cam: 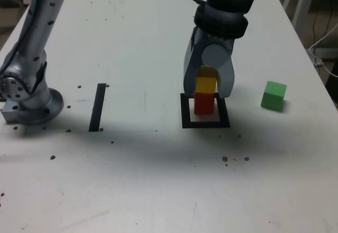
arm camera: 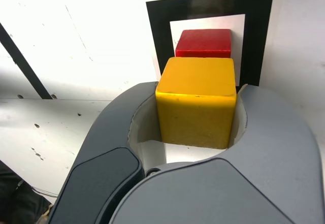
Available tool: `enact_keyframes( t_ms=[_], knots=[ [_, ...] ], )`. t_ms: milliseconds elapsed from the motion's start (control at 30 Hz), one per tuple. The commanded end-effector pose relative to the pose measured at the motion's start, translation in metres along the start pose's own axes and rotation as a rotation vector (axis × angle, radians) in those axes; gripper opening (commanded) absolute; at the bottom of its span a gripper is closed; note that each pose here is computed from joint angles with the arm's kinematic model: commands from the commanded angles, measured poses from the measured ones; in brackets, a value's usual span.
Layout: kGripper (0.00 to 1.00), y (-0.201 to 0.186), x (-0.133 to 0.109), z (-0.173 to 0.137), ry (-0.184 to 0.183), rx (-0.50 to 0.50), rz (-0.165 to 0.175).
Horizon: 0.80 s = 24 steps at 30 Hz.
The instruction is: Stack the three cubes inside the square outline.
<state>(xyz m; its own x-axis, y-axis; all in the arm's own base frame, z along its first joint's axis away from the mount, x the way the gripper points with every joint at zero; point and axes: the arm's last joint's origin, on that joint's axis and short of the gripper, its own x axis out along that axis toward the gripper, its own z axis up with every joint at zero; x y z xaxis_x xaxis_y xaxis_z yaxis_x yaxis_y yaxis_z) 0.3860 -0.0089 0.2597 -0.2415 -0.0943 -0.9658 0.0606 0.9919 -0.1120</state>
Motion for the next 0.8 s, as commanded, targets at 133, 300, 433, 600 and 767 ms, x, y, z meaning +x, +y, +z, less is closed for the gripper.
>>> enact_keyframes(
  t_ms=[133,300,433,600,767],
  knots=[
    [0.28,0.003,0.006,0.003,0.010,-0.003,-0.006],
    [0.28,0.003,0.007,0.004,0.011,-0.003,-0.009],
    [0.28,0.004,0.009,0.006,0.014,-0.003,-0.012],
    [0.28,0.004,0.012,0.007,0.020,-0.002,-0.014],
    [0.30,0.005,0.014,0.009,0.021,0.003,-0.016]
  ],
)
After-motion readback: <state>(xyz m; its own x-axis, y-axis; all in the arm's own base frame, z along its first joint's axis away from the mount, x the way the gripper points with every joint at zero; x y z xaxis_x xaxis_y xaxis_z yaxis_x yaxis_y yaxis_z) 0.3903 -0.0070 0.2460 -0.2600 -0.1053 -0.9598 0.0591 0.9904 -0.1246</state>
